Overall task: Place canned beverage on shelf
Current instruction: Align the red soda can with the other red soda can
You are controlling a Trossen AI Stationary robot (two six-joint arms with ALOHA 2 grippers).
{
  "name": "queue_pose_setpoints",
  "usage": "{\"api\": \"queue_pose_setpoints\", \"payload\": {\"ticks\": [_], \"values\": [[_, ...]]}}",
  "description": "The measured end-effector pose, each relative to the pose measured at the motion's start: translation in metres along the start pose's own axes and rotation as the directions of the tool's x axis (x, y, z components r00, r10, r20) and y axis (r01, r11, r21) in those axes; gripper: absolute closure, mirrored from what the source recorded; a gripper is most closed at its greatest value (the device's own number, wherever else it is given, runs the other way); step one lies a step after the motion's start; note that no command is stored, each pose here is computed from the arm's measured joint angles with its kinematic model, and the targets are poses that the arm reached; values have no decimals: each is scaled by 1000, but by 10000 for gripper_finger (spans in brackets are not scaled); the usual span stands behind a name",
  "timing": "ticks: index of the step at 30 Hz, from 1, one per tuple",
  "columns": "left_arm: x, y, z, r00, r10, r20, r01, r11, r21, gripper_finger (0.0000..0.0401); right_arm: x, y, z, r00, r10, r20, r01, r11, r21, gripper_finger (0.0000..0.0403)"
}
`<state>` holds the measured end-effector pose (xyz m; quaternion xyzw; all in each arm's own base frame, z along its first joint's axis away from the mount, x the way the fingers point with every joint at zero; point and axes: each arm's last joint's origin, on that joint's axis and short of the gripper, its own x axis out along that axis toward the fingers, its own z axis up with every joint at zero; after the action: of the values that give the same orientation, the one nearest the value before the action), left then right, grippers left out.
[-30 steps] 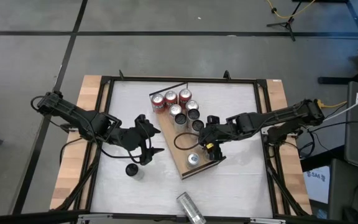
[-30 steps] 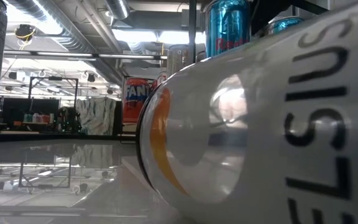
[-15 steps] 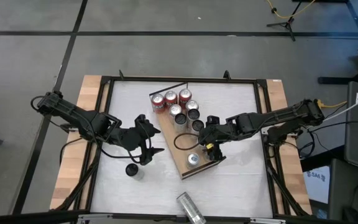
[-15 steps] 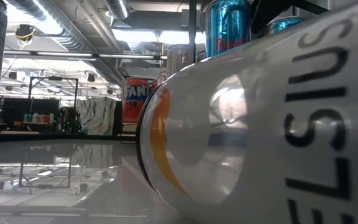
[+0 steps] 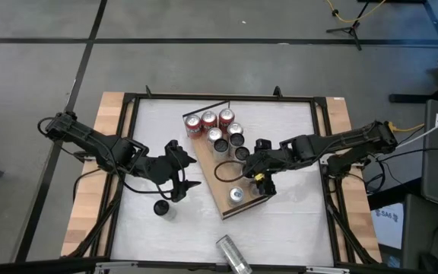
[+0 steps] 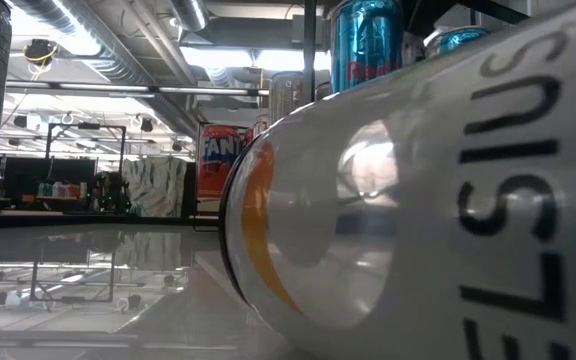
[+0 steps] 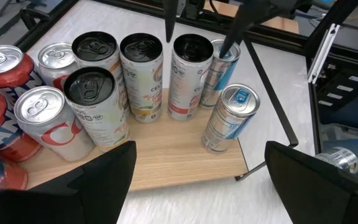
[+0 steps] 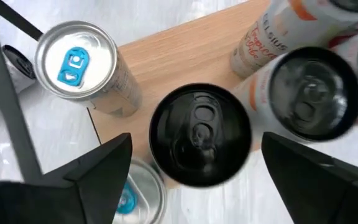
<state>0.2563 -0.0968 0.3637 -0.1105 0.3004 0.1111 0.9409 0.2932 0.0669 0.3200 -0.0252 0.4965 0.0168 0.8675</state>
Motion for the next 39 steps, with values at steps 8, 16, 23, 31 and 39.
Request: {"api": "queue_pose_setpoints", "payload": {"ticks": [8, 16, 23, 31, 39], "values": [[0, 0, 0, 1000, 0, 0, 0, 1000, 3, 52, -29, -4, 13, 996, -77, 42, 81, 993, -81, 49], [0, 0, 0, 1000, 0, 0, 0, 1000, 2, 52, -37, -12, 28, 983, -91, 161, 112, 986, -125, 49], [0, -1, -1, 999, -38, -22, 37, 998, -49, 52, -37, -21, 30, 982, -75, 174, 94, 991, -99, 49], [-5, -12, -3, 993, -118, -20, 115, 988, -107, 52, -37, -20, 30, 982, -73, 174, 92, 991, -101, 49], [-25, -18, -26, 970, -152, -188, 100, 960, -260, 52, -36, -20, 29, 984, -67, 164, 85, 991, -104, 49]]}}
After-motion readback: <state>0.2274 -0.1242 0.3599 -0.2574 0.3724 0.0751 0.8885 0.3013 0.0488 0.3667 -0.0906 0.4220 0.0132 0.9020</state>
